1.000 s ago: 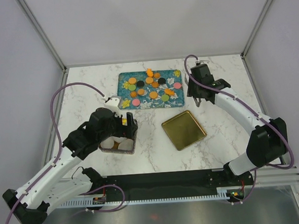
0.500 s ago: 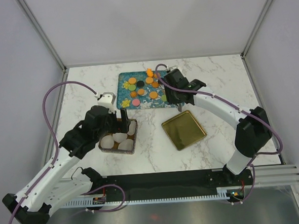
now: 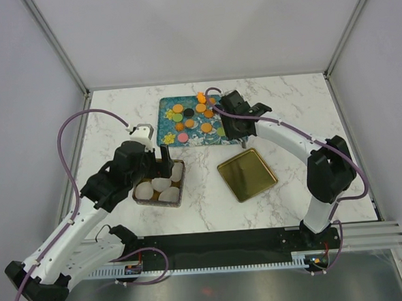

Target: Pack the cookies

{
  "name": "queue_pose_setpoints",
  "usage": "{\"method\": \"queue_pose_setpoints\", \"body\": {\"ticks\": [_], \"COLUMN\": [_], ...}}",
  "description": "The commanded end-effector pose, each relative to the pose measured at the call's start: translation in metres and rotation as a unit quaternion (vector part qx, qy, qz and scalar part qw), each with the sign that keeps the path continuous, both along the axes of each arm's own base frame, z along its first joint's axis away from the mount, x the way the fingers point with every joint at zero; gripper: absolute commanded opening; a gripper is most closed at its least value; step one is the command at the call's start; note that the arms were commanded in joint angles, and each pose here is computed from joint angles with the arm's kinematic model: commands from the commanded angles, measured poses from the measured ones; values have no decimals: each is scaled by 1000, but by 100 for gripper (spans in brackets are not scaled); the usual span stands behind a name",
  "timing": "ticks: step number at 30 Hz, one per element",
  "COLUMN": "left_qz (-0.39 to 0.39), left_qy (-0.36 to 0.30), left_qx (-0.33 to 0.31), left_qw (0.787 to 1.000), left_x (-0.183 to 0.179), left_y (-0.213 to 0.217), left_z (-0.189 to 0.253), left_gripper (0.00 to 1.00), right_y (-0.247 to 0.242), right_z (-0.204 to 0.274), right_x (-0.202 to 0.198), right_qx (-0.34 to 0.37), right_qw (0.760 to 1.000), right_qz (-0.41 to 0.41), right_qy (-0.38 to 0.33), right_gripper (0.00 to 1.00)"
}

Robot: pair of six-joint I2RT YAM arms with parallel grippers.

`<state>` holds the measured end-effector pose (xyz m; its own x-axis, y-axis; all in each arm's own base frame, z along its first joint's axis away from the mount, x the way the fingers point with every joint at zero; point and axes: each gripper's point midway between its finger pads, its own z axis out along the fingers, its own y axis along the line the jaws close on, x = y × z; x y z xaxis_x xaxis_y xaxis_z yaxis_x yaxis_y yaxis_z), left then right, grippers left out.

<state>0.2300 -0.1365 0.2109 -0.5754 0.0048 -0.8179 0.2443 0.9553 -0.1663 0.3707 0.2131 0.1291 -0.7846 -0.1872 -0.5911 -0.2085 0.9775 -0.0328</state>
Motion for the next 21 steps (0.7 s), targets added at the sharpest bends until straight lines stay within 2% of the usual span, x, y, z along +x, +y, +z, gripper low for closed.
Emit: {"method": "queue_pose_setpoints", "body": {"ticks": [1, 21], "left_qz": [-11, -13], "left_qy": [-5, -3], "left_qx": [9, 6], "left_qw": [1000, 1000], "left_x": [2, 5], "left_y": [1, 1], "left_z": [0, -2], "left_gripper": [100, 100], "right_y": [-4, -17], "right_z": [13, -11], "right_x": [17, 27], "right_qx": [8, 32], "right_qw": [1000, 999], "right_qz": [-5, -9], "right_qy": [-16, 15], "right_gripper": [49, 48]}}
